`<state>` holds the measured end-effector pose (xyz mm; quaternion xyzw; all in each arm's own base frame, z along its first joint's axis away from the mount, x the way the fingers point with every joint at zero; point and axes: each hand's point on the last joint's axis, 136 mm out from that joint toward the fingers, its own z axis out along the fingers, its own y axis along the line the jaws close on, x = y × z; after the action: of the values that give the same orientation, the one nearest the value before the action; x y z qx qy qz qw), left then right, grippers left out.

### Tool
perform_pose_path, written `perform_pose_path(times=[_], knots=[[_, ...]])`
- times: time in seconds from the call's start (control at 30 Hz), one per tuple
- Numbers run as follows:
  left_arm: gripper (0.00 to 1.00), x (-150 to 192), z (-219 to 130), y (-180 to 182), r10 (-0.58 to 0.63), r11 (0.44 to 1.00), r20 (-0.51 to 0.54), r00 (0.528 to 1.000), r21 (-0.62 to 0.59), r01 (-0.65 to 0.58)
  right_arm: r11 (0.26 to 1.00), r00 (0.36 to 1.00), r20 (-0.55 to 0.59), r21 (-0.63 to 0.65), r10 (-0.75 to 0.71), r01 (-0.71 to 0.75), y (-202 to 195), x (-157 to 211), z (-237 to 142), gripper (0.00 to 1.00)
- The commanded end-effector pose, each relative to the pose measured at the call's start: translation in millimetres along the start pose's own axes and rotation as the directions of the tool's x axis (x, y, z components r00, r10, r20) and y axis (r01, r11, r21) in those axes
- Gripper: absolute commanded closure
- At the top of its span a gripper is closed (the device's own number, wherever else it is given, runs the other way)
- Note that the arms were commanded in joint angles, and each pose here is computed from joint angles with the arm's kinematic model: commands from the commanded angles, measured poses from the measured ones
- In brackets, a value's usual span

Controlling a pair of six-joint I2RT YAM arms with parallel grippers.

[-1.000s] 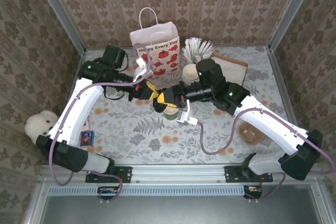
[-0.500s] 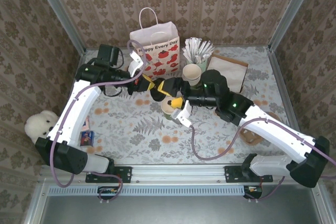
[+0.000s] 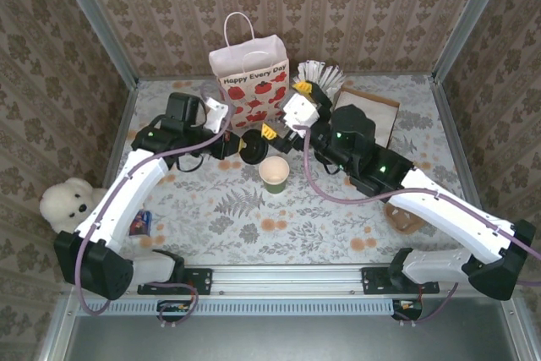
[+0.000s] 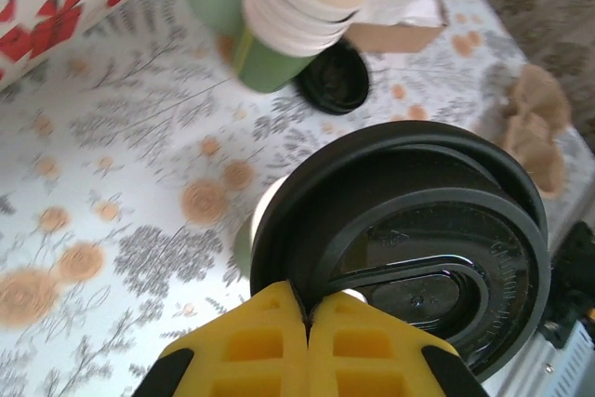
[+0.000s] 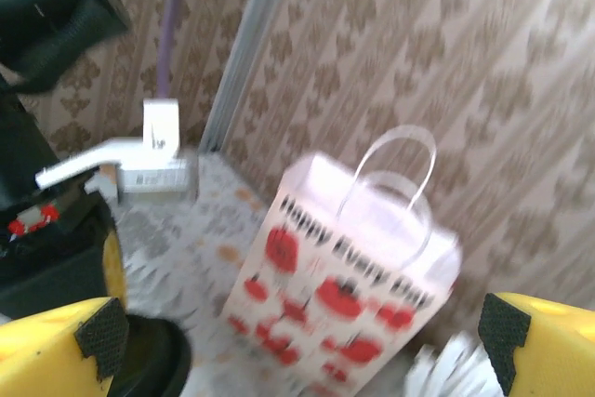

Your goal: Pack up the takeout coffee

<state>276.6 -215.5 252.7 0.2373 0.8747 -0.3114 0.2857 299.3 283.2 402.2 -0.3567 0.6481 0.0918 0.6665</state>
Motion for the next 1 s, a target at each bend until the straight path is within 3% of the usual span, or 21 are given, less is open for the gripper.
perform_pose_path(times=[0.0, 0.03, 0.1, 0.2, 0.3, 0.43, 0.63, 0.97], knots=[[1.00, 7, 4, 12, -0.119, 0.978, -0.016, 0.993, -0.175, 0.115, 0.873, 0.876, -0.061, 0.138, 0.479, -0.468, -18, 39, -4, 0.00], [1.00, 11, 7, 12, -0.157, 0.968, -0.029, 0.987, -0.200, 0.148, 0.813, 0.816, -0.093, 0.198, 0.571, -0.547, -23, 56, -5, 0.00], [1.00, 26, 17, 15, -0.292, 0.924, -0.065, 0.954, -0.278, 0.264, 0.632, 0.620, -0.163, 0.349, 0.768, -0.692, -31, 103, -12, 0.00], [1.00, 53, 37, 15, -0.442, 0.859, -0.133, 0.887, -0.345, 0.377, 0.427, 0.337, -0.275, 0.415, 0.900, -0.803, -15, 154, -15, 0.00], [1.00, 64, 48, 11, -0.467, 0.835, -0.172, 0.867, -0.410, 0.368, 0.310, 0.185, -0.330, 0.382, 0.926, -0.871, 6, 181, -10, 0.00], [1.00, 68, 58, 10, -0.442, 0.827, -0.224, 0.869, -0.477, 0.298, 0.315, 0.152, -0.386, 0.405, 0.910, -0.858, 21, 209, -12, 0.00], [1.00, 53, 79, -3, -0.434, 0.844, -0.192, 0.880, -0.428, 0.323, 0.371, 0.143, -0.538, 0.344, 0.831, -0.863, 51, 226, -9, 0.00], [1.00, 54, 83, 4, -0.437, 0.828, -0.187, 0.880, -0.466, 0.312, 0.347, 0.123, -0.554, 0.321, 0.824, -0.881, 59, 242, -5, 0.02]])
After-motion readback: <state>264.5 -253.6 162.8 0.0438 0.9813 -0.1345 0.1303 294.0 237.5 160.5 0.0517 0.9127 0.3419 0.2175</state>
